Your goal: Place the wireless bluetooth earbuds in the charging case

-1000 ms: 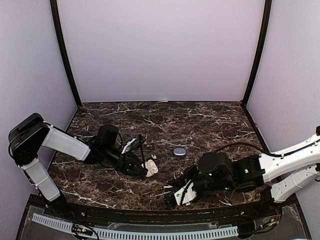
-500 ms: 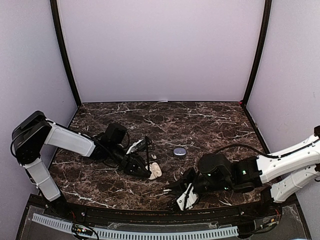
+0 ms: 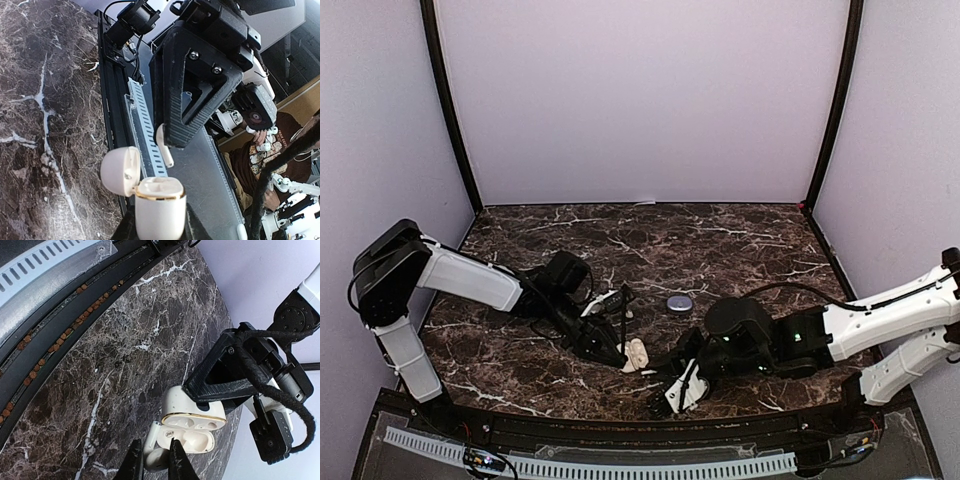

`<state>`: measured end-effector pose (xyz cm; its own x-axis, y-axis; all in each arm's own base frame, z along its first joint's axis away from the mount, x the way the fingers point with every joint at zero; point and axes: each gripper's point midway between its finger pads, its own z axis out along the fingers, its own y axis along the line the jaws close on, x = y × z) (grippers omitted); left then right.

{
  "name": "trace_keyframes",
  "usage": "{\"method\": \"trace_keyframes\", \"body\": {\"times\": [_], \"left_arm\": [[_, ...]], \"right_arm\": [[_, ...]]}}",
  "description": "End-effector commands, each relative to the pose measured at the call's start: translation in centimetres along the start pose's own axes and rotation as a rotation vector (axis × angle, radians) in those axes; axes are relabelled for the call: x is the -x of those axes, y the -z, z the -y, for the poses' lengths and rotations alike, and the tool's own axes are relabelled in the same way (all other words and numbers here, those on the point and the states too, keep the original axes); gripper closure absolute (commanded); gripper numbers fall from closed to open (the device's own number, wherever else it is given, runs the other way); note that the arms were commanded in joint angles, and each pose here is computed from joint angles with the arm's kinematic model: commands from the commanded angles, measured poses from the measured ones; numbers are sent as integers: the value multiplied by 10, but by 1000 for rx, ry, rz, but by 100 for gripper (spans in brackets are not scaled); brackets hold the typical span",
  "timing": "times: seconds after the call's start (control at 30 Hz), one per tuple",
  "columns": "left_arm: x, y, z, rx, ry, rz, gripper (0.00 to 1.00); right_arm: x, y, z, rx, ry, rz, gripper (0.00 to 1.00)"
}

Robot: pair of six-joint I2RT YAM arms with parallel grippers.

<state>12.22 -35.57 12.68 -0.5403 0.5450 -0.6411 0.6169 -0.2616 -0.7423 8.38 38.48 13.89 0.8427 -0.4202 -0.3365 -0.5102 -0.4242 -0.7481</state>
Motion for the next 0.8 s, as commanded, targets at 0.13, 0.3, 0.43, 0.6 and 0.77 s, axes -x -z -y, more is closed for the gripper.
{"method": "trace_keyframes", "body": {"times": [0.13,0.3,0.43,0.6,0.77], "left_arm": [[-1,-6,9,-43,-24,-30,100],[-2,-9,10,-47,-22,-41,100],[-3,-10,11,-49,-23,-46,100],[-2,-10,11,-46,-24,-50,100],[0,-10,11,-40,-30,-49,100]], "right_arm": [[7,-5,21,-40,13,23,100],[8,-7,22,-27,9,18,100],[7,-9,21,-19,4,15,100],[6,-11,17,1,12,11,100],[4,-13,11,28,20,2,100]]}}
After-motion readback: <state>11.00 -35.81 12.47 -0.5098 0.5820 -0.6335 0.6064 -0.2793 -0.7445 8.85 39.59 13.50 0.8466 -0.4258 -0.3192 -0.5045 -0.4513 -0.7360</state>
